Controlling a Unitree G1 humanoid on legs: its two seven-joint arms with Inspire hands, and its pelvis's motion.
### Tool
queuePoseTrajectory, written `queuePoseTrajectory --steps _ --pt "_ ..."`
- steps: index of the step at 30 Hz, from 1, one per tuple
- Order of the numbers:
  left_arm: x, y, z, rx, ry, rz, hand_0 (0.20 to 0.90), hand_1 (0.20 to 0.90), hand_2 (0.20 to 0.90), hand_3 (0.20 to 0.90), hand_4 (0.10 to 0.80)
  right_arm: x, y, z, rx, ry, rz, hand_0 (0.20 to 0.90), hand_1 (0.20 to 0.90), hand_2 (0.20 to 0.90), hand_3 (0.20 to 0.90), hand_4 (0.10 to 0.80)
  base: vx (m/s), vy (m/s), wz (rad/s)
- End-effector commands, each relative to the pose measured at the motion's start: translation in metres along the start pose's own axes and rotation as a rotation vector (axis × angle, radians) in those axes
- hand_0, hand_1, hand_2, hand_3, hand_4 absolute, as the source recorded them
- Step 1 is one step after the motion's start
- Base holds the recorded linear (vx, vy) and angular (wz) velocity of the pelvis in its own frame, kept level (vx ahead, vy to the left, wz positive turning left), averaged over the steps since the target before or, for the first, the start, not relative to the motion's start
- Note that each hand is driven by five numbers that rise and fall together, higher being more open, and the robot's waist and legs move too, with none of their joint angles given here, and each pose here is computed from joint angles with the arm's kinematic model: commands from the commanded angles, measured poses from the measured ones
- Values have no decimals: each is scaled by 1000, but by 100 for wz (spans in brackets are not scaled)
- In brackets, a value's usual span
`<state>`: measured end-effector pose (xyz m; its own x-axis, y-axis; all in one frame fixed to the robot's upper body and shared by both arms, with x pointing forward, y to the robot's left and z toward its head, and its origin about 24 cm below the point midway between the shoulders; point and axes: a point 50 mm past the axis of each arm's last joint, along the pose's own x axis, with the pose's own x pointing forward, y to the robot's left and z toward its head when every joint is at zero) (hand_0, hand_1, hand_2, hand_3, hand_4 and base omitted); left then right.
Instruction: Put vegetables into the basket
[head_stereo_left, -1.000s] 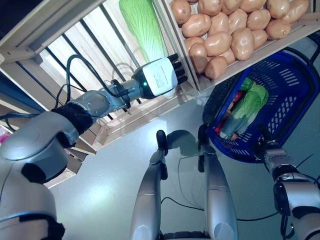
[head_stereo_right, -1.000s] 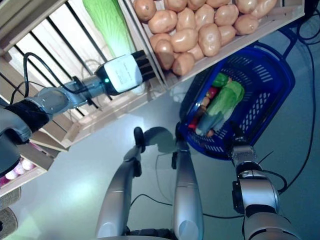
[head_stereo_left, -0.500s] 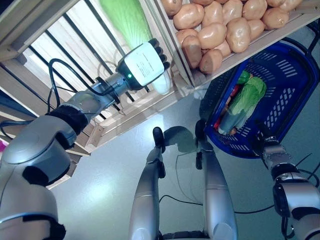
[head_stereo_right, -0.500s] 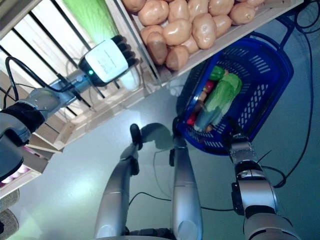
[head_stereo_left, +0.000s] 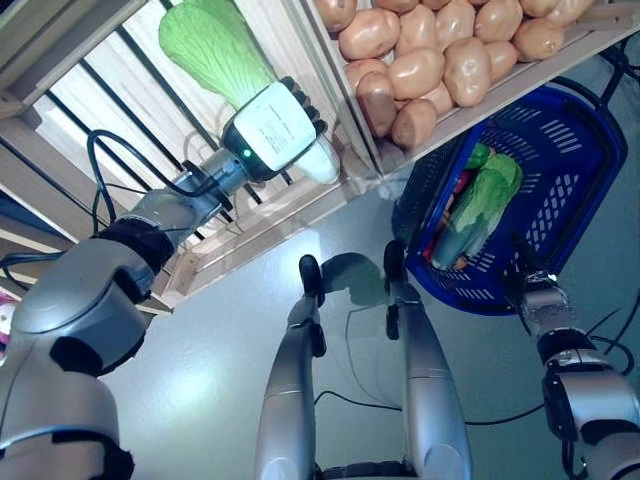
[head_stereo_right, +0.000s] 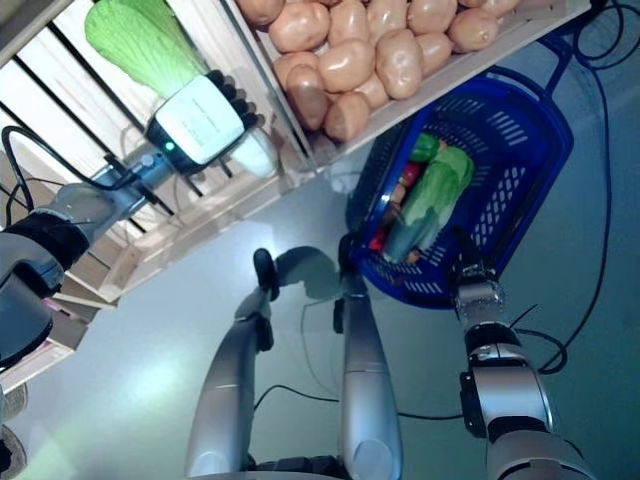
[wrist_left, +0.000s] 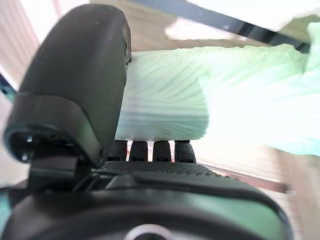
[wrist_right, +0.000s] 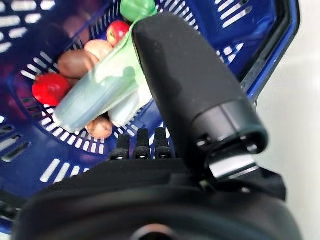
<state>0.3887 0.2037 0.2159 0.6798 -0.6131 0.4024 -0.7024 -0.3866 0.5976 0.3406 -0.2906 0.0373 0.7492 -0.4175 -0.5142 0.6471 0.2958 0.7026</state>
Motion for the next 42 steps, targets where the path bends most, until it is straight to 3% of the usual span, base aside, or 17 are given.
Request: queuePoseTrajectory --steps 1,6,10,14,15,21,23,28,34,42 --pt "5 38 -47 -74 300 381 300 300 300 300 400 -5 -13 27 -151 -206 33 900 900 900 900 800 0 5 -15" --pt "-8 39 -33 -206 281 442 300 300 300 300 400 -25 2 17 -365 -382 166 900 900 900 900 800 1 0 -3" --pt "-43 36 -18 -444 425 551 300 300 300 300 400 -53 4 7 -444 -480 312 900 900 900 900 800 3 -2 -1" --pt "-83 37 37 -858 506 599 300 300 300 300 400 -84 -3 -7 -523 -553 456 900 900 900 900 800 95 -41 -4" --pt "-84 38 36 -858 507 598 300 300 300 300 400 -84 -3 -8 -524 -552 456 900 900 900 900 800 92 -21 3" --pt "-103 53 69 -1471 594 610 300 300 300 300 400 -116 12 -18 -674 -615 700 900 900 900 900 800 166 -32 14" --pt "-106 55 71 -1590 596 620 300 300 300 300 400 -122 13 -20 -710 -627 752 900 900 900 900 800 126 -32 13" --pt "-109 61 90 -2031 479 548 300 300 300 300 400 -143 18 -19 -787 -609 984 900 900 900 900 800 178 -52 17" --pt "-100 64 105 -2264 316 425 300 300 300 300 400 -152 22 -32 -823 -375 1252 900 900 900 900 800 130 -15 12" --pt "-93 62 122 -2393 205 252 300 300 300 300 400 -149 8 -70 -713 141 1442 900 900 900 900 800 138 11 8"
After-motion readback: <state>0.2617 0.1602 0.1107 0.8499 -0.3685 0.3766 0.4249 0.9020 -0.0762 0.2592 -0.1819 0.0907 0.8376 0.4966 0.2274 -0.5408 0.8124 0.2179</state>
